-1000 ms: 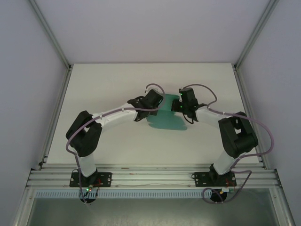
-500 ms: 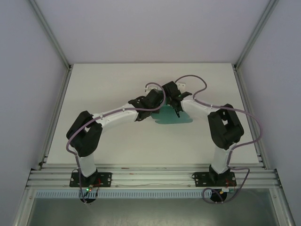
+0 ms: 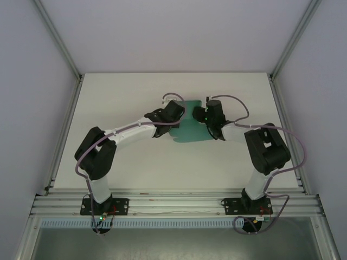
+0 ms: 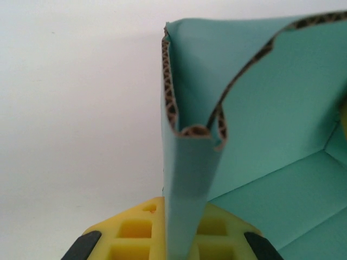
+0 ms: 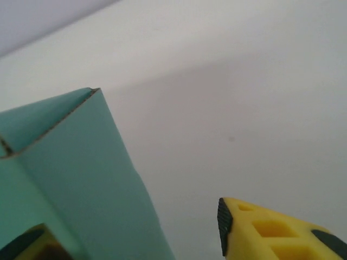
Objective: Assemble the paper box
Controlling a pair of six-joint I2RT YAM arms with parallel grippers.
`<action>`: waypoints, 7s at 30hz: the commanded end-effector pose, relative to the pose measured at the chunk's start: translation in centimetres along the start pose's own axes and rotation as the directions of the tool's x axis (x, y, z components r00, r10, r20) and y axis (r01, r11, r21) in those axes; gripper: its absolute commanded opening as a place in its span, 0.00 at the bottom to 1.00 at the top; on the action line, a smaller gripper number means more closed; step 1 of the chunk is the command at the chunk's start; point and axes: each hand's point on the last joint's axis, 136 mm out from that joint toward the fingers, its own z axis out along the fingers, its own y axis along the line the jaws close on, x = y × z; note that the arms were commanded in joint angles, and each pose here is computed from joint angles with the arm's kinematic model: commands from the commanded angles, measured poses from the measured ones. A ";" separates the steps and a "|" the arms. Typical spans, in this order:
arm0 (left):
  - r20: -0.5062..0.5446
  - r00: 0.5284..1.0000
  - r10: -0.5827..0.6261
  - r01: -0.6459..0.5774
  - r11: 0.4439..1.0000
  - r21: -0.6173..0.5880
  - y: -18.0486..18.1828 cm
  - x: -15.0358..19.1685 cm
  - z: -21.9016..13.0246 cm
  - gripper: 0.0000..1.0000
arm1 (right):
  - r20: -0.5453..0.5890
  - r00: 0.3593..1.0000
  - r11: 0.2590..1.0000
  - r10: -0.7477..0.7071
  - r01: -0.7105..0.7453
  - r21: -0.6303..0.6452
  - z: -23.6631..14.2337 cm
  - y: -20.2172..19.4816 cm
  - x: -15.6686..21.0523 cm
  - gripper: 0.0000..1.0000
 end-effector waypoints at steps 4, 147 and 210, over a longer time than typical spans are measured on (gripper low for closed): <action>0.029 1.000 -0.010 0.009 1.000 0.024 -0.2 -1.1 -1.5 0.00 | 0.025 0.995 0.939 -0.092 0.095 -0.330 -3.9 7.2 -2.0 0.70; 0.090 0.577 0.812 -0.783 0.517 0.346 -5.6 1.5 -4.6 0.00 | -0.581 0.807 0.941 -0.108 -0.106 -0.322 -5.5 0.8 9.1 0.53; 0.063 0.803 0.593 -0.554 0.703 0.445 -5.6 -2.2 -3.6 0.00 | -0.651 0.726 0.851 -0.222 0.470 0.234 -2.8 -5.6 14.7 0.17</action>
